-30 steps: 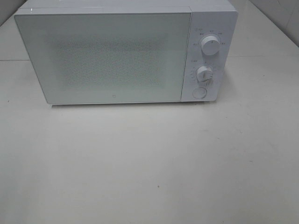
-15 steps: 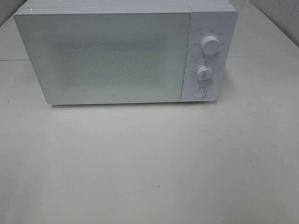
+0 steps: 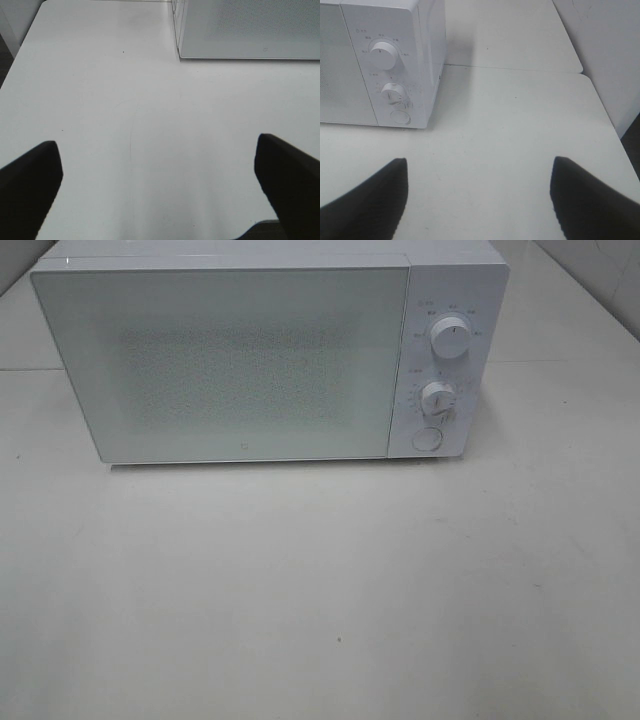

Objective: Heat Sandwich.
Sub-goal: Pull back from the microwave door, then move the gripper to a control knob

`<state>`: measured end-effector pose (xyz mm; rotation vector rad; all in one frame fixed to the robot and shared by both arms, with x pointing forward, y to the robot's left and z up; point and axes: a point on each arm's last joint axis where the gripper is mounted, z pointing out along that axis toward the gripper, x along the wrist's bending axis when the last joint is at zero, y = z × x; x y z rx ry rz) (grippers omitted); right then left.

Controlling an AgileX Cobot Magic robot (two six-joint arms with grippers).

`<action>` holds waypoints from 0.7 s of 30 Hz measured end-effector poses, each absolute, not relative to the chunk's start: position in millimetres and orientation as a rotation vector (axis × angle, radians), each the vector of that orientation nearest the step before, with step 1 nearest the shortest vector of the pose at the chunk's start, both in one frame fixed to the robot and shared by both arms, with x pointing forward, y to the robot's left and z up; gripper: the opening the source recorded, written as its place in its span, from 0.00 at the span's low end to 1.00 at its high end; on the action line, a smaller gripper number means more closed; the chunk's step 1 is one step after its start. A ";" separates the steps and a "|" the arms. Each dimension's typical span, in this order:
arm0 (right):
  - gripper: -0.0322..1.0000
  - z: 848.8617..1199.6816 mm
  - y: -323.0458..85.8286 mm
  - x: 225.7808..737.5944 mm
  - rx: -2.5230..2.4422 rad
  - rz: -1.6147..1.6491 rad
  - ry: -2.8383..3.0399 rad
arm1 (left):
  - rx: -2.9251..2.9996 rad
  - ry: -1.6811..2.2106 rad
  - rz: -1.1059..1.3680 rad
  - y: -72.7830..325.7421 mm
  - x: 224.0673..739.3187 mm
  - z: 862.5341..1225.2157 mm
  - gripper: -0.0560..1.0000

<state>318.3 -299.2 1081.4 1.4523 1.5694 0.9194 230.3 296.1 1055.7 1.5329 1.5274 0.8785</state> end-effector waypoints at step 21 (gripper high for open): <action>0.76 1066.8 -291.1 389.9 1.451 0.913 1.628 | 1.533 1.527 0.879 296.1 230.3 1055.7 0.99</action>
